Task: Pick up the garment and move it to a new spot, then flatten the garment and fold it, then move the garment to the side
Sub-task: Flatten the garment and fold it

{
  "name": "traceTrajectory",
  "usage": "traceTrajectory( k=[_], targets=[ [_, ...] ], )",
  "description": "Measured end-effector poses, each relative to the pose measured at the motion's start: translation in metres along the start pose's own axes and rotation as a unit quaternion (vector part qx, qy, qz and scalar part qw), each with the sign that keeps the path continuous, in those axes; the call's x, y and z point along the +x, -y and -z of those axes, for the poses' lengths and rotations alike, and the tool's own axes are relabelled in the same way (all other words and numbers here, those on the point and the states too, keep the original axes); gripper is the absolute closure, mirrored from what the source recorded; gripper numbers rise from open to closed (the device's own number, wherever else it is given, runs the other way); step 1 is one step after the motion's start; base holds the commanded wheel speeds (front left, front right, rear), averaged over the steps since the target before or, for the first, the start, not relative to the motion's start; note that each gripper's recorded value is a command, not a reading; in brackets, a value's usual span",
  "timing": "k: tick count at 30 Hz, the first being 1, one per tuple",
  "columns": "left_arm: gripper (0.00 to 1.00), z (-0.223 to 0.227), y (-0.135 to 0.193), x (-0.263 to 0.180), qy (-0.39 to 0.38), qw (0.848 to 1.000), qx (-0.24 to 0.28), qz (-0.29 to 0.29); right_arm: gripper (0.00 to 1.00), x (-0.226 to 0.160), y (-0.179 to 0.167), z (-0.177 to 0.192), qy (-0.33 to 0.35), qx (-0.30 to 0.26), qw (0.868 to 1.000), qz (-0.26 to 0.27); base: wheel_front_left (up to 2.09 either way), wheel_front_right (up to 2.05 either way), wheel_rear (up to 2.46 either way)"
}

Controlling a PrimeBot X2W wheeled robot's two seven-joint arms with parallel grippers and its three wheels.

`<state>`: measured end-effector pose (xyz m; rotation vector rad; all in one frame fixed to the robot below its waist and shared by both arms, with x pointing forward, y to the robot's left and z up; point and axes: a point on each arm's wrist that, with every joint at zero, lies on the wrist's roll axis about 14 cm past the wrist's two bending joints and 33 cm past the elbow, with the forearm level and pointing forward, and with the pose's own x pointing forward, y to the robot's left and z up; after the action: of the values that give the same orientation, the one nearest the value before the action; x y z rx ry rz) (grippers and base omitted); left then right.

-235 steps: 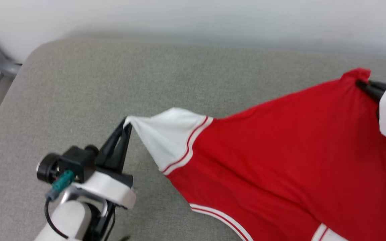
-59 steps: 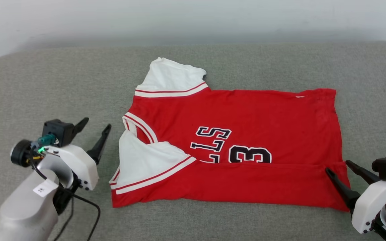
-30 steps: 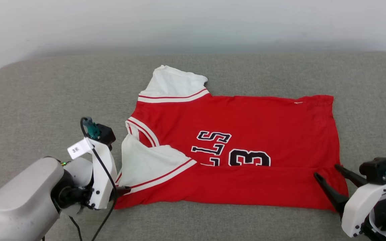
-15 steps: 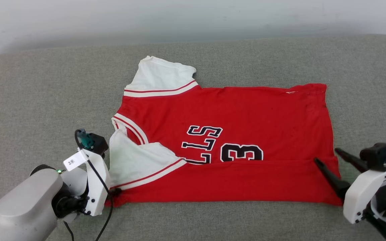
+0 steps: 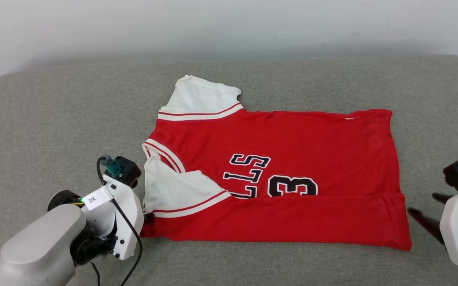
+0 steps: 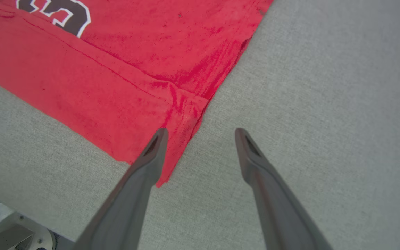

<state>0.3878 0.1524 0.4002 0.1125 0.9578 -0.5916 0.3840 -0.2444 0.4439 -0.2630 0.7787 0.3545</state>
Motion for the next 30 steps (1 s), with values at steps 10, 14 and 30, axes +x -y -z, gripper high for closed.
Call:
traceTrajectory(
  k=[10, 14, 30],
  targets=[
    [1.0, -0.002, 0.0, 0.005, 0.006, 1.0, 0.013, 0.005, 0.0, 0.028, -0.017, 0.044, -0.116, 0.044, 0.992, -0.032, 0.0, 0.0, 0.0],
    [1.0, 0.0, -0.005, 0.009, 0.004, 1.0, 0.011, 0.002, 0.0, 0.042, -0.024, 0.06, -0.148, 0.052, 0.987, -0.038, 0.0, 0.0, 0.0],
    [1.0, 0.006, 0.001, -0.005, 0.029, 1.0, -0.012, 0.0, 1.0, 0.034, -0.031, 0.047, -0.073, 0.08, 0.993, -0.04, 0.0, 0.0, 0.0]
  ],
)
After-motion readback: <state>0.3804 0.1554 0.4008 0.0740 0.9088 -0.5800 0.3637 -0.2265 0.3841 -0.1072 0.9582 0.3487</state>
